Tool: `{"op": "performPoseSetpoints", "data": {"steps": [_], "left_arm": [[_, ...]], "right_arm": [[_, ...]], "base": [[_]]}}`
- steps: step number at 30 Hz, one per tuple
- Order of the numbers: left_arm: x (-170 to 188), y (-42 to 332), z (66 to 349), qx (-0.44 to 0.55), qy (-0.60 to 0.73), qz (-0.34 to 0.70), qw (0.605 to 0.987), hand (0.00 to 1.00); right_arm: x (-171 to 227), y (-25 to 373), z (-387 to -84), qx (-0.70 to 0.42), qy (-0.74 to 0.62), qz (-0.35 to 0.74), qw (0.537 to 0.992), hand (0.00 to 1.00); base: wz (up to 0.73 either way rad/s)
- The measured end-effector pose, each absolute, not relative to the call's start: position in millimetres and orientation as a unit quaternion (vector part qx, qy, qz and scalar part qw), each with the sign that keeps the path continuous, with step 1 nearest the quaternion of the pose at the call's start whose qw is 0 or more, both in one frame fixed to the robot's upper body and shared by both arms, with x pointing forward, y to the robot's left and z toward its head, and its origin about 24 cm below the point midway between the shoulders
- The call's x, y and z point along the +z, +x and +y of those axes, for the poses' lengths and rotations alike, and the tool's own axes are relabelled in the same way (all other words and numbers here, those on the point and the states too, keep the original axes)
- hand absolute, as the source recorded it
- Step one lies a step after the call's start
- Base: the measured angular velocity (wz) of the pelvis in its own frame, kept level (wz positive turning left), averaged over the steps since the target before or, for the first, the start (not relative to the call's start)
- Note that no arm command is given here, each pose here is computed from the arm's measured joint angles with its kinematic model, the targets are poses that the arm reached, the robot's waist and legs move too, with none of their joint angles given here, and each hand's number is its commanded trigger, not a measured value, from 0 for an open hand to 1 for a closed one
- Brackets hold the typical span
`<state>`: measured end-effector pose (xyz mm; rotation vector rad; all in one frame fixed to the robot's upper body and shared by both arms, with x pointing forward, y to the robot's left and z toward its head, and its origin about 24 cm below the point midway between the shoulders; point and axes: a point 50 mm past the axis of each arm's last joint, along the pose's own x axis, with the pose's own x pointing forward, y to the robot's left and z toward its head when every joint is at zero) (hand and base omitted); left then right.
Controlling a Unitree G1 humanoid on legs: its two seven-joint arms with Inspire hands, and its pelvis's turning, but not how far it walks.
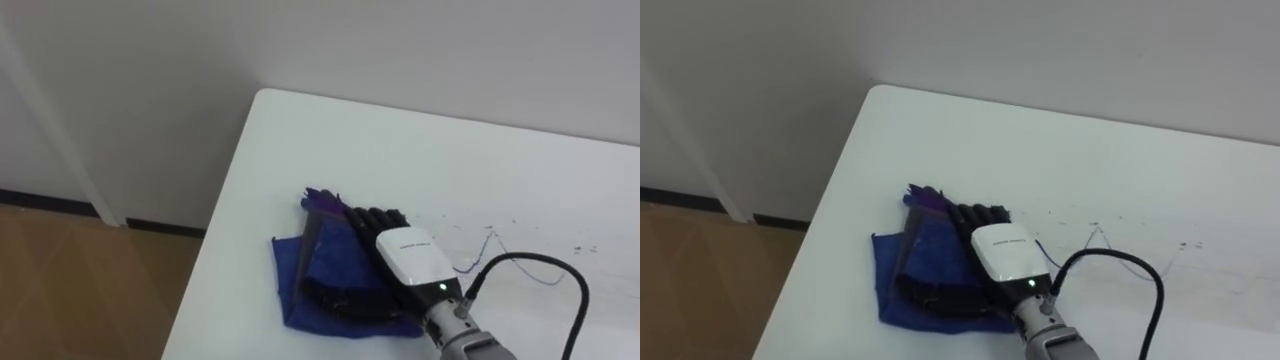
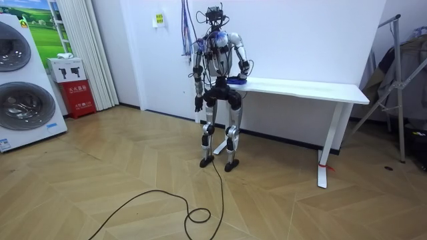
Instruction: Wipe table
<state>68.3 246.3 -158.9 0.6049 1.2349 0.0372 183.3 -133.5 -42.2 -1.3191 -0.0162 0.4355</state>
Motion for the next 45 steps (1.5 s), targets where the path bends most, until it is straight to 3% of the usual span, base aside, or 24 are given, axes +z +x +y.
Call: {"op": "performPoseSetpoints", "data": {"steps": [10, 24, 36, 40, 43, 45], "left_arm": [[-160, 54, 249, 0.024, 0.284, 0.594, 0.753, 0.00], [-160, 55, 251, 0.034, 0.280, 0.594, 0.753, 0.00], [-162, 54, 236, 0.045, 0.280, 0.593, 0.753, 0.00], [-161, 38, 238, 0.066, 0.258, 0.602, 0.752, 0.00], [-159, 20, 250, 0.105, 0.236, 0.622, 0.739, 0.00], [-155, 1, 265, 0.134, 0.229, 0.640, 0.721, 0.00]], "right_arm": [[-33, 198, -143, 0.147, -0.612, -0.031, 0.777, 1.00], [-34, 194, -143, 0.143, -0.591, -0.024, 0.793, 1.00], [-38, 223, -134, 0.128, -0.519, 0.040, 0.844, 1.00], [-41, 245, -167, 0.074, -0.484, 0.104, 0.866, 1.00], [-47, 248, -222, -0.020, -0.453, 0.176, 0.874, 1.00], [-52, 232, -280, -0.115, -0.442, 0.241, 0.857, 1.00]], "base": [[0.02], [0.00], [-0.03], [0.10], [0.26], [0.34]]}}
